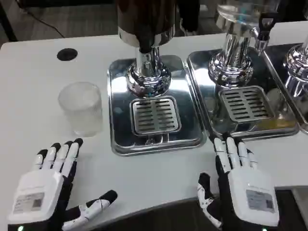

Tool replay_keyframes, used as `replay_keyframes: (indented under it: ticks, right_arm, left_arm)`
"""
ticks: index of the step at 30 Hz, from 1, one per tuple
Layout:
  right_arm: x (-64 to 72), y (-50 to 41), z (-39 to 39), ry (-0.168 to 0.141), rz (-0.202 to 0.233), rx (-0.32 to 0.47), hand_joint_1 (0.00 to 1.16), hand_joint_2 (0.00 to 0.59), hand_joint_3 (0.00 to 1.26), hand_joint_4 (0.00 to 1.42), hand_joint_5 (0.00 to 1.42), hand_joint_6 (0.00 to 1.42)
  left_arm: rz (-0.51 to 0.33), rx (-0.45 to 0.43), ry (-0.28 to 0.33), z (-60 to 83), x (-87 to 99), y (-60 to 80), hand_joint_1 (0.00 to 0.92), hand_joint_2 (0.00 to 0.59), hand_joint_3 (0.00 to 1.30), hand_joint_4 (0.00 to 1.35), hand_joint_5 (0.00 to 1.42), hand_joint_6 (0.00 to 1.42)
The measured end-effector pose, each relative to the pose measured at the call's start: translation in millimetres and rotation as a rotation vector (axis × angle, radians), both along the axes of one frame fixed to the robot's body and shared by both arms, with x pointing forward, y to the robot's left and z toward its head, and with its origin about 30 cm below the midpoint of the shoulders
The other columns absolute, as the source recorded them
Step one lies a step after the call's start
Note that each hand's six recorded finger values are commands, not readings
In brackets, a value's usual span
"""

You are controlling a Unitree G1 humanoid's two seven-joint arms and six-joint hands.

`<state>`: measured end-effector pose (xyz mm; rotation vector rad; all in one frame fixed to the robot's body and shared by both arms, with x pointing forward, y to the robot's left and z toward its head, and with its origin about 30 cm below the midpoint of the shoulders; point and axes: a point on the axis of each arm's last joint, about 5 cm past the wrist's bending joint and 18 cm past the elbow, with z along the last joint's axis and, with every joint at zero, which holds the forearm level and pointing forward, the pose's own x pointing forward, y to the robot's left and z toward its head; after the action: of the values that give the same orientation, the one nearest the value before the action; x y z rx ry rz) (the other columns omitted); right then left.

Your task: Grasp the cup under the faucet to collect the drink, then remove the cup.

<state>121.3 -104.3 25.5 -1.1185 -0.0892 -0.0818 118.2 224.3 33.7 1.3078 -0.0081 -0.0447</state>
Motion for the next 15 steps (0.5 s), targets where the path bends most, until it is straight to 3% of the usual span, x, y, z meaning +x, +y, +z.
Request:
replay_keyframes:
  ticks: [15]
  right_arm:
    - [0.1, 1.2, 0.1, 0.004, -0.005, 0.014, 0.58, 0.551, 0.09, 0.00, 0.00, 0.07]
  left_arm:
    - [0.003, -0.005, 0.000, 0.2, 0.1, 0.4, 0.000, 0.089, 0.00, 0.00, 0.00, 0.00]
